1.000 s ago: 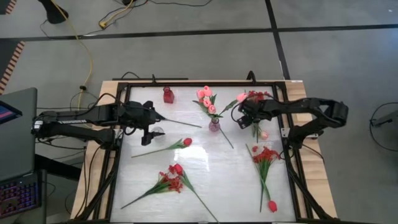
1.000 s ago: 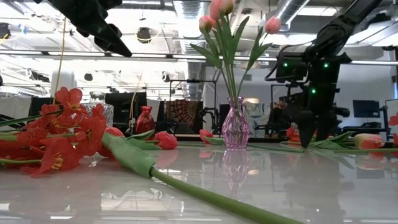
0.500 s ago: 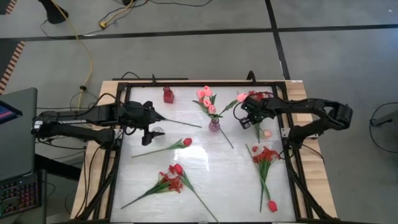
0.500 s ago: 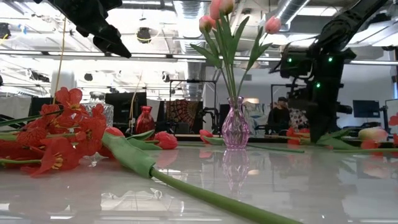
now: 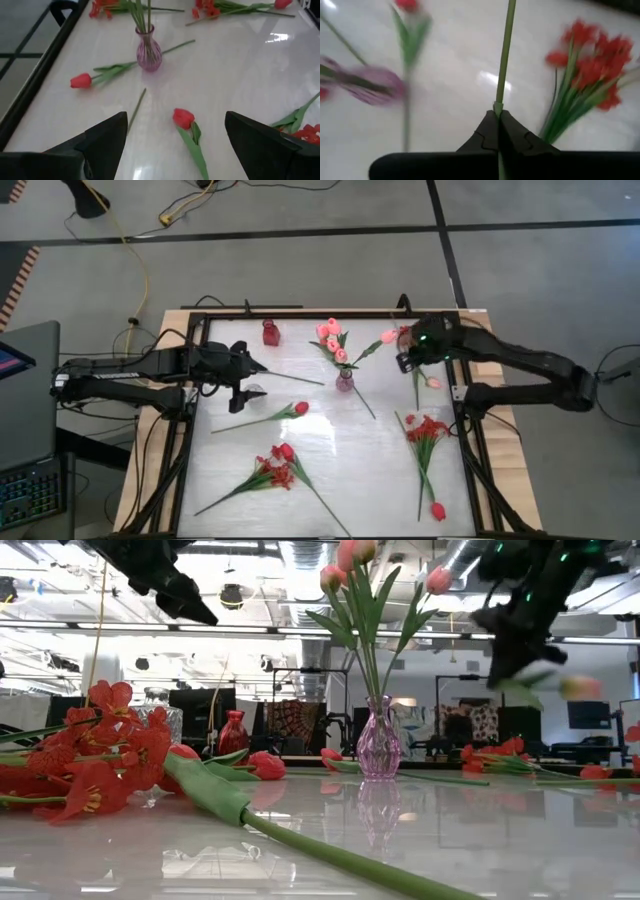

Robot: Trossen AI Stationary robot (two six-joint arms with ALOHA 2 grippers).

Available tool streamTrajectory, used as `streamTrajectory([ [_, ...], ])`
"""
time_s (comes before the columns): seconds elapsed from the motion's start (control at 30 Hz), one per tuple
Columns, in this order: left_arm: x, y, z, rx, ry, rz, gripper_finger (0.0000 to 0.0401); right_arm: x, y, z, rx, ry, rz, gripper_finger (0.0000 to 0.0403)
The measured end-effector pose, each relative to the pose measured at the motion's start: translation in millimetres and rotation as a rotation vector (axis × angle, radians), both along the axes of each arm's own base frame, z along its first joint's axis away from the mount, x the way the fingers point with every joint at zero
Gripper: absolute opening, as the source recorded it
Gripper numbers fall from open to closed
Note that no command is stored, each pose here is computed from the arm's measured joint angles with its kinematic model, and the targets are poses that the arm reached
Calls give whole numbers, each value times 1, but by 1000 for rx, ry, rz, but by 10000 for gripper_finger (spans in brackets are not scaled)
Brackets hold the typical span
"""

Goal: Sort flowers into vase by color
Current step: Put the pink tulip into the purple vase

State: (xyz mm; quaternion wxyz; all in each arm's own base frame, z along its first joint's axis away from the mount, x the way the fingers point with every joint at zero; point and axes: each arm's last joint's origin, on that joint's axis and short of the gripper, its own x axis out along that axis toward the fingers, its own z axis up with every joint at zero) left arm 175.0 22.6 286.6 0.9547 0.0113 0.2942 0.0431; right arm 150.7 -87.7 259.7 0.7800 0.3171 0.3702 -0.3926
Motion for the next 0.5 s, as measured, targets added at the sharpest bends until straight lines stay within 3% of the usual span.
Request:
streamTrajectory([
  [0.27, 1, -3, 19, 57, -55, -44, 323, -29, 11, 57, -190, -226, -74, 27],
  [0.5, 0, -10, 50, 82, -154, -66, 323, -52, 25, 97, -376, -478, -36, 28],
])
